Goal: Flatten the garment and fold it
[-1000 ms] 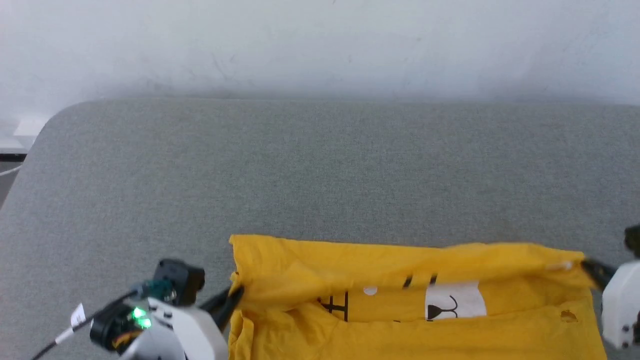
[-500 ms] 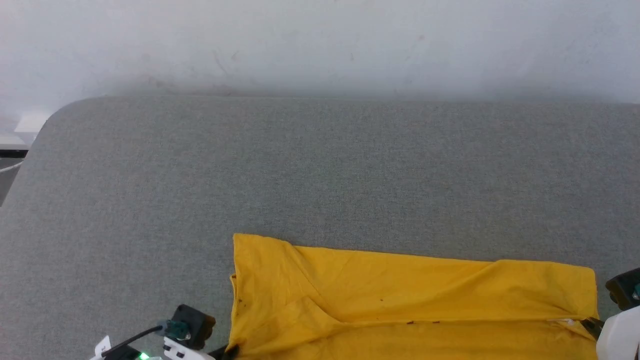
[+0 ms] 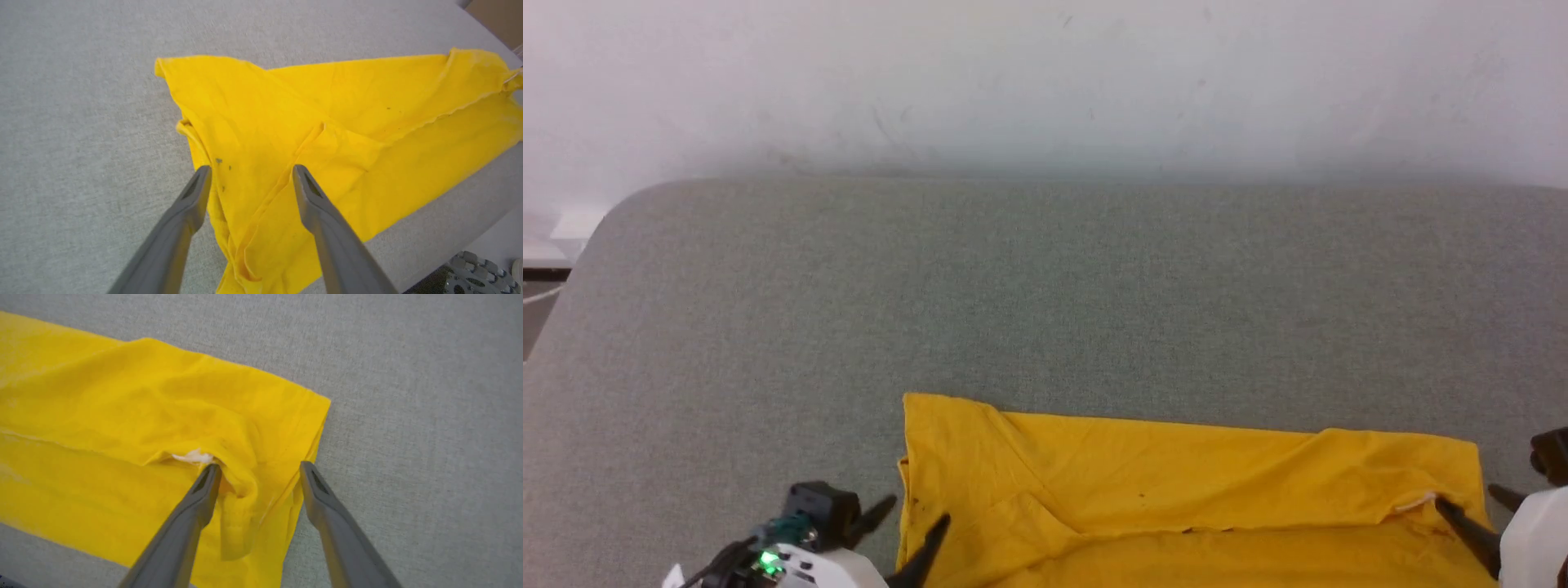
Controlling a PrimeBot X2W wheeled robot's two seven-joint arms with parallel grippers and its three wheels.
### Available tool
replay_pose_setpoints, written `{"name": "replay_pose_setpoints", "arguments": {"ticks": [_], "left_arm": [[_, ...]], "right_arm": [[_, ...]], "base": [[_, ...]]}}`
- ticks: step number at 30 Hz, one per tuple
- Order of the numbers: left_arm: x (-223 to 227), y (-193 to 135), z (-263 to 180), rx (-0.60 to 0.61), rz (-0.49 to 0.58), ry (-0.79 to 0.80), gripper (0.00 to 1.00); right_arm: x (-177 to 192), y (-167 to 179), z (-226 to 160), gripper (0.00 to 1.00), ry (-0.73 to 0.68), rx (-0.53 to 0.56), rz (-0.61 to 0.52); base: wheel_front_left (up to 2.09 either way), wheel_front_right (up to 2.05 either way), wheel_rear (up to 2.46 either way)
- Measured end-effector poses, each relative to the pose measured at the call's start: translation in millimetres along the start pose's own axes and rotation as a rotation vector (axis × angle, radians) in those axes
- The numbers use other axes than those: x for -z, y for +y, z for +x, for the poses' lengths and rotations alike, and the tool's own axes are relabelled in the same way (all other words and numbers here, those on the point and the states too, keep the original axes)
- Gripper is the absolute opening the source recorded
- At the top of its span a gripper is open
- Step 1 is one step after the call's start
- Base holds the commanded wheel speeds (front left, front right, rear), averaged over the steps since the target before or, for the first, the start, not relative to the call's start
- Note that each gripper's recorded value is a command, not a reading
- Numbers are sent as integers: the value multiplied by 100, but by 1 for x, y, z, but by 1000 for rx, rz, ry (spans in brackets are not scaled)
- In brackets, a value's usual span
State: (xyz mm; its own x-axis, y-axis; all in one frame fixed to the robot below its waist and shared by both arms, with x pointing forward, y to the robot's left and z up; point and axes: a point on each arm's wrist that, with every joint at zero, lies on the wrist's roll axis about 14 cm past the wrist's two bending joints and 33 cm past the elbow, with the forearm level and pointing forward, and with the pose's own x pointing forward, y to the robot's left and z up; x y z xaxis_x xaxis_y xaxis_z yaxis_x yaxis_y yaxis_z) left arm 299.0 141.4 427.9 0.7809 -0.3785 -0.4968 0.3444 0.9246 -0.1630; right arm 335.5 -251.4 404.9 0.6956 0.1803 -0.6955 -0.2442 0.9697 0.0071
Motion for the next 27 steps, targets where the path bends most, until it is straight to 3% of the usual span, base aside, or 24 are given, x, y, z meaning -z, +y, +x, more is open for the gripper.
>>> {"name": "replay_pose_setpoints", "arguments": {"ticks": [6,8,10,18,21,24,27], "left_arm": [[-59,17,-11,-96,-31,-319,100],[-75,25,-19,-149,3,-422,100],[-90,34,-29,-210,-49,-537,100],[-105,50,-57,-365,-151,-706,100],[-104,54,-64,-416,-84,-718,100],[-109,57,-72,-462,-131,-772,100],[-109,58,-74,-475,-98,-777,100]], "right_arm": [[-44,-6,-20,100,-186,23,61],[-54,-6,-27,100,-240,28,102],[-56,-6,-31,100,-277,37,152],[-16,-2,-31,100,-239,99,337],[-1,1,-28,100,-206,124,398],[14,-6,-25,100,-179,176,452],[29,-12,-21,100,-143,218,488]], "base": [[0,0,0],[0,0,0],[0,0,0],[0,0,0],[0,0,0],[0,0,0],[0,0,0]]}}
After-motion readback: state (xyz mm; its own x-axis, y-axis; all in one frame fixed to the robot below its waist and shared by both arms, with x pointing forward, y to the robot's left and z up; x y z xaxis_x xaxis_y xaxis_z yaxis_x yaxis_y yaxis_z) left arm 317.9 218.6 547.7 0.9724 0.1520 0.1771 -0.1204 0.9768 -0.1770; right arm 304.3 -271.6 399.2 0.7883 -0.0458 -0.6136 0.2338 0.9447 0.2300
